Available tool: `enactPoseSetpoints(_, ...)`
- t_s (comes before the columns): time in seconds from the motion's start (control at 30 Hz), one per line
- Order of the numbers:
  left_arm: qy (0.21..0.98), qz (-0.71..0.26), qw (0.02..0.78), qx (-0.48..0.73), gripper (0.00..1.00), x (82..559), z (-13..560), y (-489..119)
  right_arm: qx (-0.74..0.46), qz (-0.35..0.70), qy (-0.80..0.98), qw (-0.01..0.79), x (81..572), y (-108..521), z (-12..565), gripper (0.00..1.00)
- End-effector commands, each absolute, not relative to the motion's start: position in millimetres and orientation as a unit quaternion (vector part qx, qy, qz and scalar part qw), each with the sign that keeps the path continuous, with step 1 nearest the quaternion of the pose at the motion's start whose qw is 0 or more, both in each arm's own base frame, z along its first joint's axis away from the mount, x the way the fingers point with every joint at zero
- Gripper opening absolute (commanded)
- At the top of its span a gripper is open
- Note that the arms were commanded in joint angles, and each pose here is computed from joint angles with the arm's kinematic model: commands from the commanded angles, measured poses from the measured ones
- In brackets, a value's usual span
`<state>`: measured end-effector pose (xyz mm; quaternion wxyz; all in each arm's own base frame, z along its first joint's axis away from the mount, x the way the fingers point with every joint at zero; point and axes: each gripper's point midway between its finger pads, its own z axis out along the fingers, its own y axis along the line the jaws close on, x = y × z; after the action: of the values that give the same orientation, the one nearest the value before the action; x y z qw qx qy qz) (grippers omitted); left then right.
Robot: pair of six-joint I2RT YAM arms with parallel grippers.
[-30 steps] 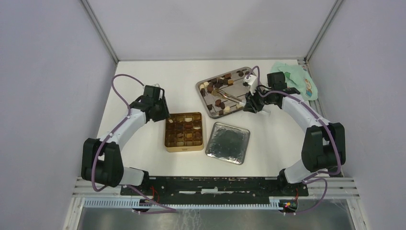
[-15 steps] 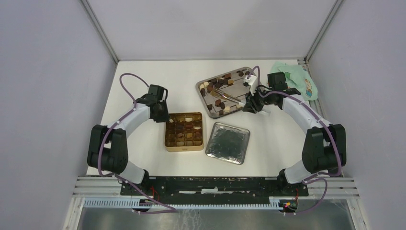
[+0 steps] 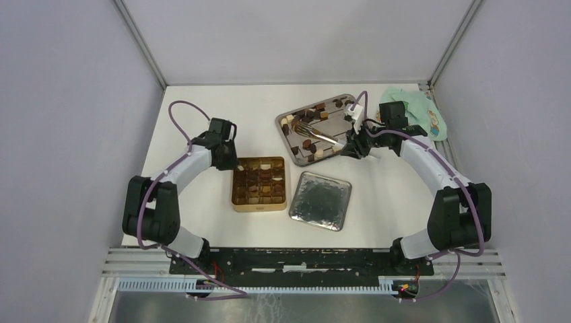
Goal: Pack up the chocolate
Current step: Adjust the packing box at the center of the board.
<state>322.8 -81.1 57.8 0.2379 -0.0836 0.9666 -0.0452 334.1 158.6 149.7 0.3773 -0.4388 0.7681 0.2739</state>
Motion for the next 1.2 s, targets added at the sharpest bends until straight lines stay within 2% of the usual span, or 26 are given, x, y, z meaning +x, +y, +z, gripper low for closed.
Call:
enactPoseSetpoints(0.0,0.932,-0.043,0.354,-0.068,0.02,345,107,-78,-0.463,0.299,0.725,0.413,328,170,181,0.00)
enactPoseSetpoints(0.23,0.879,-0.056,0.469,-0.060,0.02,342,151,-78,-0.482,0.333,0.691,0.424,314,181,200,0.00)
enactPoseSetpoints(0.47,0.852,-0.066,0.518,-0.044,0.02,335,167,-82,-0.509,0.349,0.656,0.435,299,190,221,0.00)
enactPoseSetpoints(0.77,0.856,-0.074,0.509,-0.054,0.02,332,158,-85,-0.558,0.345,0.624,0.424,276,208,221,0.00)
enactPoseSetpoints(1.17,0.896,-0.055,0.430,-0.093,0.02,325,94,-83,-0.645,0.315,0.592,0.367,242,263,190,0.00)
